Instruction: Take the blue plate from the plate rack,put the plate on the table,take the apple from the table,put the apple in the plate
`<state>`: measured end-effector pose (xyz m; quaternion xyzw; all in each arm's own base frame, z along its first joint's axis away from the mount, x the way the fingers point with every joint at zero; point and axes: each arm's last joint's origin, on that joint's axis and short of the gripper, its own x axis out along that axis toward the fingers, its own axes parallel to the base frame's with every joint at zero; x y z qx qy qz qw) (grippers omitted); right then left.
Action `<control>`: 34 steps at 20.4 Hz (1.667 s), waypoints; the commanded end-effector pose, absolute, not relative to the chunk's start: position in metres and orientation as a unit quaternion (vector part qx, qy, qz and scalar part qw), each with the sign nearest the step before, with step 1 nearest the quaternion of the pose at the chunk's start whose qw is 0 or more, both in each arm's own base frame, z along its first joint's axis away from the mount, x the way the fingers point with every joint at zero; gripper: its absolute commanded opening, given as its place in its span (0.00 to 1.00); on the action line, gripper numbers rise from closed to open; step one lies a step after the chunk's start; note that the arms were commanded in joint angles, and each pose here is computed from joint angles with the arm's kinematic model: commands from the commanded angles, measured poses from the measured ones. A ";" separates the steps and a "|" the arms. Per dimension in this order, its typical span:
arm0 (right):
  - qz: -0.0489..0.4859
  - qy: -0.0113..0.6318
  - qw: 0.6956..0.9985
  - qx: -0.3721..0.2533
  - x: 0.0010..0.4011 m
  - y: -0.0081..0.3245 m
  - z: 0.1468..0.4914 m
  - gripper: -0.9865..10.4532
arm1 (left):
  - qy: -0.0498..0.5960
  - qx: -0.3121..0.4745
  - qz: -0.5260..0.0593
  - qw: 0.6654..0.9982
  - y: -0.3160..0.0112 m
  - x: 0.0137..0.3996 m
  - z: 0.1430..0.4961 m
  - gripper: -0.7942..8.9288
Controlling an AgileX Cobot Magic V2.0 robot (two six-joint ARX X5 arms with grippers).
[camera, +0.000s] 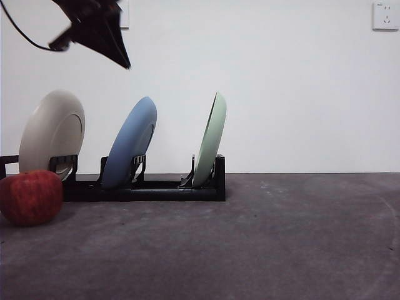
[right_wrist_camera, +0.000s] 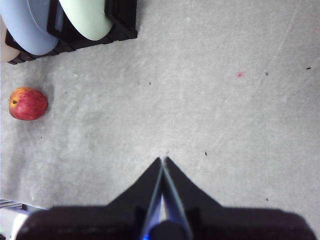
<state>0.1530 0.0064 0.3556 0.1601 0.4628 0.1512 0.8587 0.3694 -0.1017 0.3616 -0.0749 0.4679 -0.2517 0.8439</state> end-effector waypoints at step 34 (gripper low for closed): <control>0.159 0.465 0.860 0.141 0.152 0.006 0.355 0.09 | 0.505 -0.076 -0.221 0.831 -0.132 0.421 0.305 0.08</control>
